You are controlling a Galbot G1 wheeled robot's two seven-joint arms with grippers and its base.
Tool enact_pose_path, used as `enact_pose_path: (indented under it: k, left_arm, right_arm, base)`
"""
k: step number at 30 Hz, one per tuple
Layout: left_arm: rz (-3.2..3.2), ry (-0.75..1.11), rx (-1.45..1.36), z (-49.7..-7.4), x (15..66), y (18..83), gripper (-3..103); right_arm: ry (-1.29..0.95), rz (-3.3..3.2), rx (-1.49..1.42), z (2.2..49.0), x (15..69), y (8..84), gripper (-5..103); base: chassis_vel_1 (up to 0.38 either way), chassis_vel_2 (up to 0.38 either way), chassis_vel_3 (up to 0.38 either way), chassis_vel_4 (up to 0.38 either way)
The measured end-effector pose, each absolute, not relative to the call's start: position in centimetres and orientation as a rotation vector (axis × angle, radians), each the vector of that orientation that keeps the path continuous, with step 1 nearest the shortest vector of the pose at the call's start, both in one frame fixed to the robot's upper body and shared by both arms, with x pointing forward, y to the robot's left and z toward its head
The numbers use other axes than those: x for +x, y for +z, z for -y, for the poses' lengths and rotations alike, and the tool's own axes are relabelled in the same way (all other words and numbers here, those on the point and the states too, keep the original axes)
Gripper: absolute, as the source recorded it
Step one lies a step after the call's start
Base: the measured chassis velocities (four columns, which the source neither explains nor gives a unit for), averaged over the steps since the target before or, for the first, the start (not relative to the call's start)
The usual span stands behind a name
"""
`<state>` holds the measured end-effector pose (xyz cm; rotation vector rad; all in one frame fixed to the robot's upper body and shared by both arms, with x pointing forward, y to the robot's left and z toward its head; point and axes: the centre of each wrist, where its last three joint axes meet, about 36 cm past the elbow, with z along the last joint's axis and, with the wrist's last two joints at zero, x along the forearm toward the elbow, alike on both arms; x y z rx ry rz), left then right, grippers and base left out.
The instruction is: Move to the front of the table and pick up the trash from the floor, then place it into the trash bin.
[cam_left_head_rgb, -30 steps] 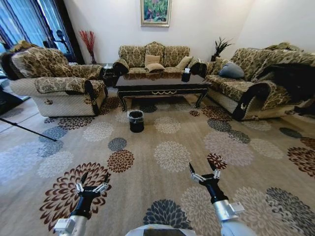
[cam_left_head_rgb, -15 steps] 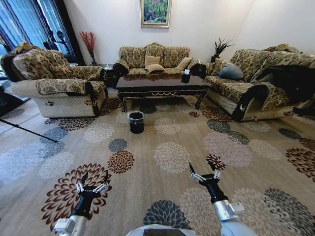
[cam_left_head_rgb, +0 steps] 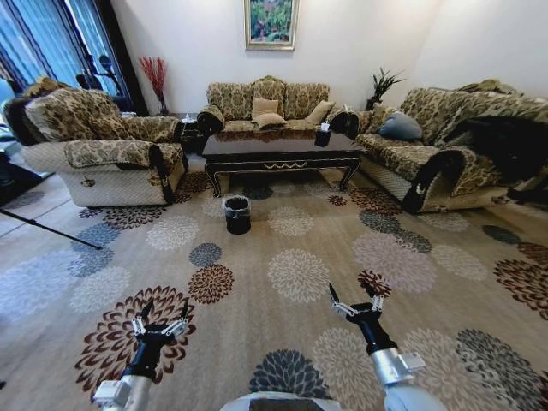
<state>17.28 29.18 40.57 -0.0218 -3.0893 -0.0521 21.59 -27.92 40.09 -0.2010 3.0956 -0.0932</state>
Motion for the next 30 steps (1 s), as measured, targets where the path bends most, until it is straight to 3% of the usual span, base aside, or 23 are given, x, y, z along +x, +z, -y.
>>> enact_pose_path:
  k: [30]
  left_arm:
    - [3.089, -0.052, -0.022, -29.18, 17.29, 40.57, 100]
  right_arm:
    - [-0.093, -3.096, -0.201, 27.92, 21.59, 40.09, 100]
  base:
    - [0.0, 0.0, 0.0, 0.0]
